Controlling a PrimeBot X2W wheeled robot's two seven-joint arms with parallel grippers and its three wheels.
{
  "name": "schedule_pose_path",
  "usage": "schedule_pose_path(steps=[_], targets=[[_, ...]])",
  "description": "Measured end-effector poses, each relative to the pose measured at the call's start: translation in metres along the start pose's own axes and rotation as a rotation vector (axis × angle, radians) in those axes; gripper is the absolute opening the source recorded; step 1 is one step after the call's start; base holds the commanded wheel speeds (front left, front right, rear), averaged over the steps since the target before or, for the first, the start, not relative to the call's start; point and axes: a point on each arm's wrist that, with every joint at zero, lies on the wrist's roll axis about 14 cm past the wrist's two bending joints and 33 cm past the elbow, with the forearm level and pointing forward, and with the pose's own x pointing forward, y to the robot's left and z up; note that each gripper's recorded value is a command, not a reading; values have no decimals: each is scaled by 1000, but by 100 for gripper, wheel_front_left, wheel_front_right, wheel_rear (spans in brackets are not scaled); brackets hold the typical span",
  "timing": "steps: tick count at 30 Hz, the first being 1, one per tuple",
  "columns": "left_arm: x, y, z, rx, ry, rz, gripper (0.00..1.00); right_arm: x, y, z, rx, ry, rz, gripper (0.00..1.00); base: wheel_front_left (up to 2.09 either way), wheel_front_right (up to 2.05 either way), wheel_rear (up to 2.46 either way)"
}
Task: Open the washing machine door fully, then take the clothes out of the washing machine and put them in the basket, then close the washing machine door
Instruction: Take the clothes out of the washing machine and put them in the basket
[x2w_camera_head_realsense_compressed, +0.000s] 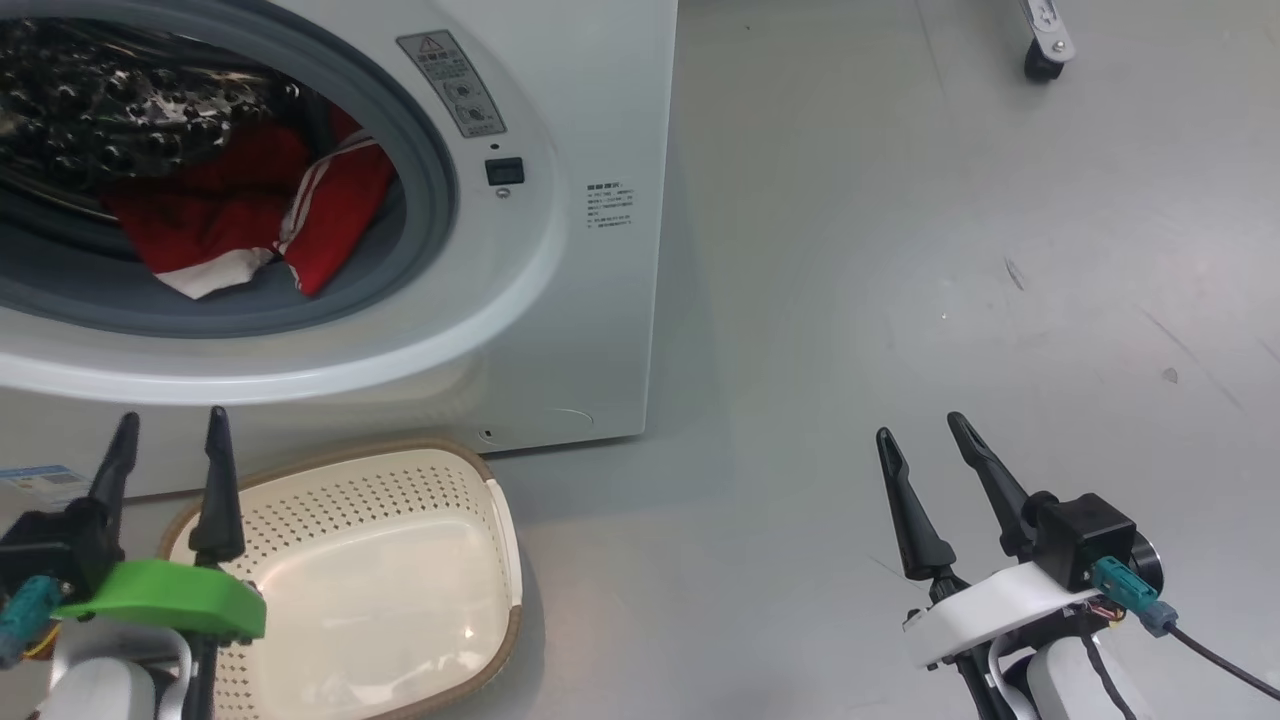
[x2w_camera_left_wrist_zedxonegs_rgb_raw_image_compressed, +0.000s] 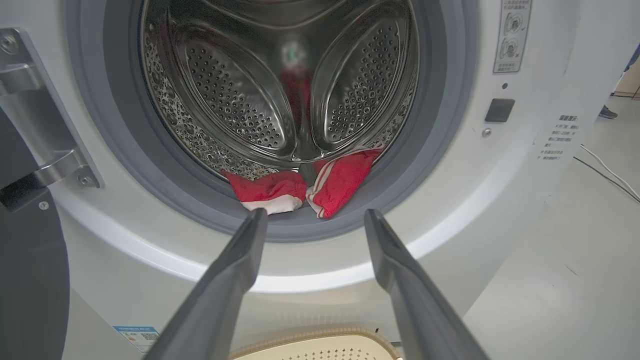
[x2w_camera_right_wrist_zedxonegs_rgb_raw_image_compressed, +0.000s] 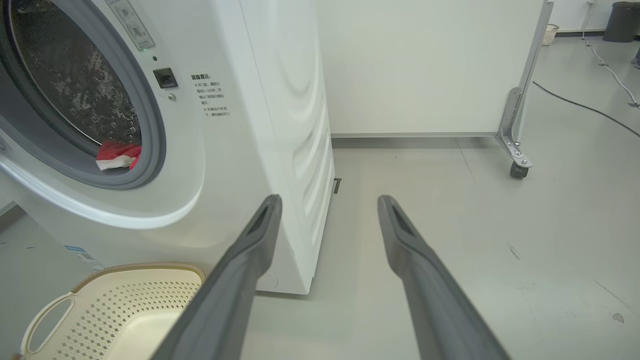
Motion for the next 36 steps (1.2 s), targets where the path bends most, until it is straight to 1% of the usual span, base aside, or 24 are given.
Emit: schedule_pose_path(steps=[3,4,12,17,20,22,25,28,36], targets=[[18,6,2,10,0,15,100,2,-3,-7,-4,22,-8,100,0,0,0],[31,10,6,18,-7,22,100,5,-5,-9,-6,30,-14,100,0,0,0],[87,15,3,96,27,-4,100,14,-17,-22,-12,70,-45,100,0,0,0],[116,18,-20,130,119,-4,100,17,-23,-31,-16,99,-64,100,0,0,0],[132,30,-39,115,196,56,100,16,-29,-36,-21,116,-82,100,0,0,0],[141,32,-52,122,245,62,100,15,-30,-41,-21,134,-85,100,0,0,0],[158,35,-59,175,282,59,100,13,-29,-49,5,158,-92,100,0,0,0],[176,39,-63,227,304,58,100,17,-31,-49,20,156,-100,100,0,0,0],[211,33,-78,303,372,41,100,19,-38,-53,39,169,-135,100,0,0,0]])
